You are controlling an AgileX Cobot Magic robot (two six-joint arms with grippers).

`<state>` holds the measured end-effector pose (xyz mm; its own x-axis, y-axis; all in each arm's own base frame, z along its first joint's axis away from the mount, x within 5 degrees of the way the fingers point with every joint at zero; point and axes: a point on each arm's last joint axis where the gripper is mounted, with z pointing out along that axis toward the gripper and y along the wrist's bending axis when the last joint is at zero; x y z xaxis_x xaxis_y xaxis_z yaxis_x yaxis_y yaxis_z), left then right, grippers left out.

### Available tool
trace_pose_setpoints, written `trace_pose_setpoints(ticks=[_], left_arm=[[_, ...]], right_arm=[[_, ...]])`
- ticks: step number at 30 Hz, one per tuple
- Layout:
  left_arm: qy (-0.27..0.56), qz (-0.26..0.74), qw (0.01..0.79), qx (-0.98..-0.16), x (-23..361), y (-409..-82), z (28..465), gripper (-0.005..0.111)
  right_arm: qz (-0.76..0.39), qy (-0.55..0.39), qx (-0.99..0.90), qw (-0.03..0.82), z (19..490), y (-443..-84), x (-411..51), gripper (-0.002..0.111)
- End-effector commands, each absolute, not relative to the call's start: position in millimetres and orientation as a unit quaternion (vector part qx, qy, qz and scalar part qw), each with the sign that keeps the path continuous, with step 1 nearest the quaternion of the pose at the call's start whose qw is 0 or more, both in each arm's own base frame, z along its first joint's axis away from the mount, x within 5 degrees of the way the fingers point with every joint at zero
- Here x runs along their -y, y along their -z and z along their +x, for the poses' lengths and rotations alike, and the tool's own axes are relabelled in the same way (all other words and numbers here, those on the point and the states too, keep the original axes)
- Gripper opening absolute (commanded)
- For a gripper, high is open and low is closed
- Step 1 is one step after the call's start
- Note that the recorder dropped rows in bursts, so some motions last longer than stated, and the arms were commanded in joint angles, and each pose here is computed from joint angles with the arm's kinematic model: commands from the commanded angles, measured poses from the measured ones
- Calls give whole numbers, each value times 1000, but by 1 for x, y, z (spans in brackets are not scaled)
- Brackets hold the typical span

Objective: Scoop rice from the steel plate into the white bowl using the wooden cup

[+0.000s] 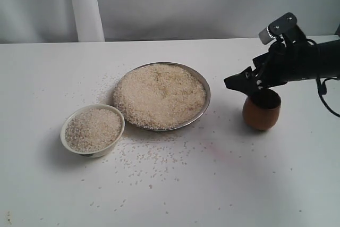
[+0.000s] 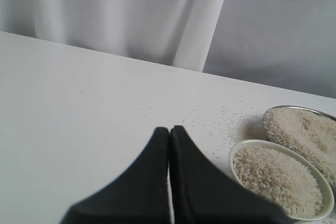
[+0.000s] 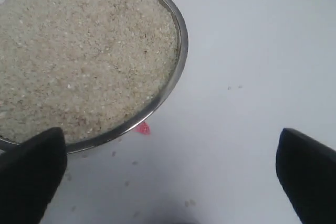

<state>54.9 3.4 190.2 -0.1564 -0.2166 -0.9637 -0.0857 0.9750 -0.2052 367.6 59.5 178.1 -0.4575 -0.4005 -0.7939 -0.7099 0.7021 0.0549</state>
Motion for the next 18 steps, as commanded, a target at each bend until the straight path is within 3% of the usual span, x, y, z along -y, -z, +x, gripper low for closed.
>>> trace_pose_setpoints(ticks=[1, 10, 12, 18], left_arm=[[54, -99, 642, -758, -3, -190, 55, 0], [54, -99, 642, -758, -3, -190, 55, 0], [54, -99, 642, -758, -3, -190, 55, 0], [54, -99, 642, -758, -3, -190, 55, 0]], right_arm=[[-330, -188, -819, 430, 356, -221, -57, 105], [-355, -223, -753, 507, 306, -314, -66, 101], [-365, -229, -738, 519, 291, -332, -68, 93], [-378, -253, -714, 532, 252, -368, -72, 52]])
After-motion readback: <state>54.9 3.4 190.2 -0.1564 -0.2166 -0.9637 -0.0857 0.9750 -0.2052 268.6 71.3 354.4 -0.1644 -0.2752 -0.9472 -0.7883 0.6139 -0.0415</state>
